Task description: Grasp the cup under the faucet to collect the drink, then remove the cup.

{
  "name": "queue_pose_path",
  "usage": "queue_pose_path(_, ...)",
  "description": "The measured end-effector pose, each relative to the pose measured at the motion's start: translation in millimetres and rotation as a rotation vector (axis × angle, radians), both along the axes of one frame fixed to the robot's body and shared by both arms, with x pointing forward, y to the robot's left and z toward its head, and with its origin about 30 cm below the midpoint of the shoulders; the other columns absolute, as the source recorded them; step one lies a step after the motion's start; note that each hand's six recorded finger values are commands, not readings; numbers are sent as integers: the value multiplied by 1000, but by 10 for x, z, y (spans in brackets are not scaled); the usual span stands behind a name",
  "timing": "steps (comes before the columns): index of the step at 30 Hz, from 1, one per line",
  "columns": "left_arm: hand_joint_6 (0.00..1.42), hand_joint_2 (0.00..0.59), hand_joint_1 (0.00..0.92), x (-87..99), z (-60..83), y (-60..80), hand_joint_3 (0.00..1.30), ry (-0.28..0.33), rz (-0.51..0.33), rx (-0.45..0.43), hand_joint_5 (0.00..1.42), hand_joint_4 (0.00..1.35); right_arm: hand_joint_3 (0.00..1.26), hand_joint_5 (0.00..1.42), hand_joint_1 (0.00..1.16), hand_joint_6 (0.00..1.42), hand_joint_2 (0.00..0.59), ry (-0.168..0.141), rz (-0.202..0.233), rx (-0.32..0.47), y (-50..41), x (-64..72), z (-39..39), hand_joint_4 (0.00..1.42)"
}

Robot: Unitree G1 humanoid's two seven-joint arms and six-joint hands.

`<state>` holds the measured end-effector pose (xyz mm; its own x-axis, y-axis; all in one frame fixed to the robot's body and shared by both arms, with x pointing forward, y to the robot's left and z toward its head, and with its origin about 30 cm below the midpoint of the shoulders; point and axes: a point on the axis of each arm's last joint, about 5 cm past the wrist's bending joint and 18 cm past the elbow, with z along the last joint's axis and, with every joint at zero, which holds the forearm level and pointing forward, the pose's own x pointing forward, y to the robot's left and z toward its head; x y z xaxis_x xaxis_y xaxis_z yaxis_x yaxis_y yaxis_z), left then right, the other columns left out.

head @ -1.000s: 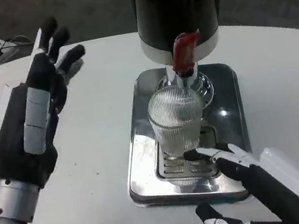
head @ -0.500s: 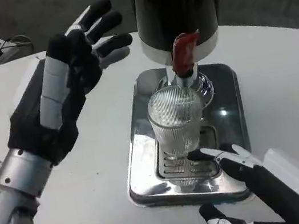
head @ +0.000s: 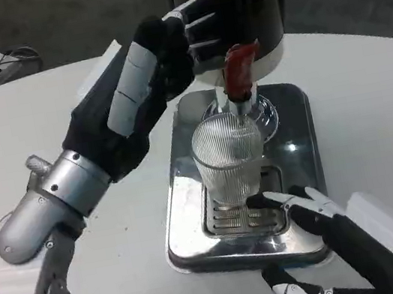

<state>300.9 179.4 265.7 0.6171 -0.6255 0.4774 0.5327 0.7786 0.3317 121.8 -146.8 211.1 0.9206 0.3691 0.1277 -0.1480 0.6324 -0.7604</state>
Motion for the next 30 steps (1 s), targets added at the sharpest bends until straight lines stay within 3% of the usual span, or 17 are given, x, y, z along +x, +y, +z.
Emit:
queue_pose_path(11,221,78,0,215,76,-89,189,39,-124,105,268,178,165,0,629,0,491,0,3,2,0,12,-1,116)
queue_pose_path(19,222,79,0,318,115,-109,188,68,-190,133,271,180,165,0,630,0,491,-3,5,4,1,18,4,124)
queue_pose_path(25,222,77,0,357,143,-120,188,71,-199,137,272,183,165,0,630,0,491,-2,6,7,-2,20,3,125)
queue_pose_path(30,222,75,0,379,240,-165,199,32,-215,160,273,196,165,0,630,0,491,0,5,8,-5,26,1,125)
